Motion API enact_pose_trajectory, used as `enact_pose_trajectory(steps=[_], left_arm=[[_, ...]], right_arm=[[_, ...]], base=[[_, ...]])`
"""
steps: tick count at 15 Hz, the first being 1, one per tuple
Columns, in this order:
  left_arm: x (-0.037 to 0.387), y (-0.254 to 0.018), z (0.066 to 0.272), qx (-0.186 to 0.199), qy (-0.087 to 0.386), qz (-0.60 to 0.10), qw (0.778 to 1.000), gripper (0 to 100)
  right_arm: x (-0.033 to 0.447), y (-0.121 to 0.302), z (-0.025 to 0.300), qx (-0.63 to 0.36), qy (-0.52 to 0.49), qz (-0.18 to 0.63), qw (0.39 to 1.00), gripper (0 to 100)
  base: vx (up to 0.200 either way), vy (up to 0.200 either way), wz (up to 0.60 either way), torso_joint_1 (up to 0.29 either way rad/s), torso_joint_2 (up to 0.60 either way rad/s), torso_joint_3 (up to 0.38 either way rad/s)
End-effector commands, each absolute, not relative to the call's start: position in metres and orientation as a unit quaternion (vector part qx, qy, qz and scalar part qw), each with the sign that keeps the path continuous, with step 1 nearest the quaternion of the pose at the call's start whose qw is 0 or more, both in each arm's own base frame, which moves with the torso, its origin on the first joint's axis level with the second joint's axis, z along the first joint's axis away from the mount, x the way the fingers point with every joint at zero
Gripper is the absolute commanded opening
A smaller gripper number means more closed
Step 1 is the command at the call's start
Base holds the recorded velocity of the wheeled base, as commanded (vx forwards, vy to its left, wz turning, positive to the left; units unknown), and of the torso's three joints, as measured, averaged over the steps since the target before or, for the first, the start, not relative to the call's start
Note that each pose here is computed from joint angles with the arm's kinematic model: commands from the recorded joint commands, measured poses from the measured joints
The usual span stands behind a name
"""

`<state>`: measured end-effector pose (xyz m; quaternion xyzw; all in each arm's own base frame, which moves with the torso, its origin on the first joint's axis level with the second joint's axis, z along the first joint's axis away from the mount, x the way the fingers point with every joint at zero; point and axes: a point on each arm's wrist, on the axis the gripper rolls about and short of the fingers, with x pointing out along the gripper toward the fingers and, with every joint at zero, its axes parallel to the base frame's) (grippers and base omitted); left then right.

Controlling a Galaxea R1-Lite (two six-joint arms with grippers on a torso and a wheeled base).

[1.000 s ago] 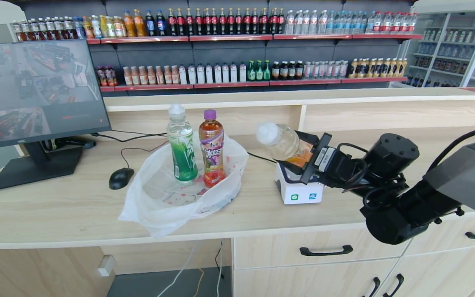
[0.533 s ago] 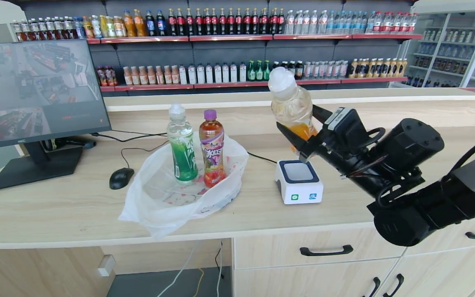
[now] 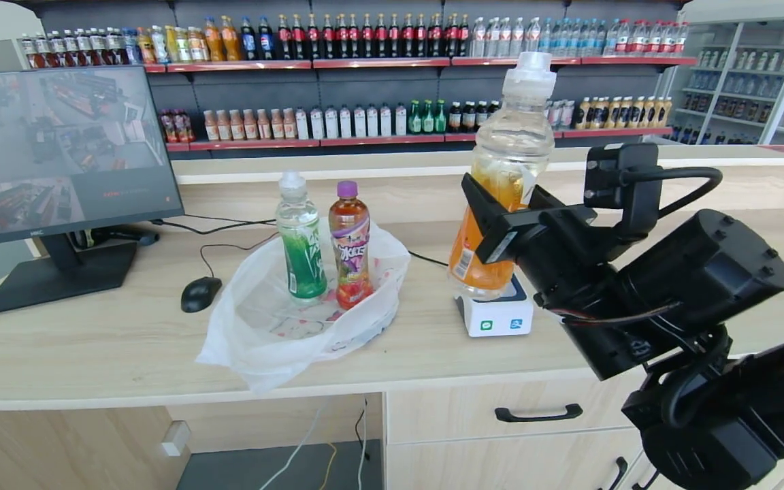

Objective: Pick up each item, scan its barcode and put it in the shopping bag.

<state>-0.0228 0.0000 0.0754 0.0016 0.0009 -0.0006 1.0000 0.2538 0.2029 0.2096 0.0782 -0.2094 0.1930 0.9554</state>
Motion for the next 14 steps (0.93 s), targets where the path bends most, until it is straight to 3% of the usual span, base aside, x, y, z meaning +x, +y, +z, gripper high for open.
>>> enact_pose_trajectory(steps=[1,7,14], left_arm=[[-0.023,0.0,0.075,0.002,0.001,-0.001,1.0,100],[-0.023,0.0,0.075,0.001,0.001,-0.001,1.0,100],[-0.023,0.0,0.075,0.001,0.001,0.0,1.0,100]], right_arm=[[0.252,0.199,0.197,0.076,-0.184,0.21,0.957,0],[0.264,0.212,0.177,0.071,-0.161,0.208,0.962,0],[0.264,0.227,0.165,0.081,-0.144,0.225,0.96,0]], base=[[0.0,0.0,0.0,0.0,0.0,0.0],[0.0,0.0,0.0,0.0,0.0,0.0],[0.0,0.2,0.0,0.005,0.0,0.003]])
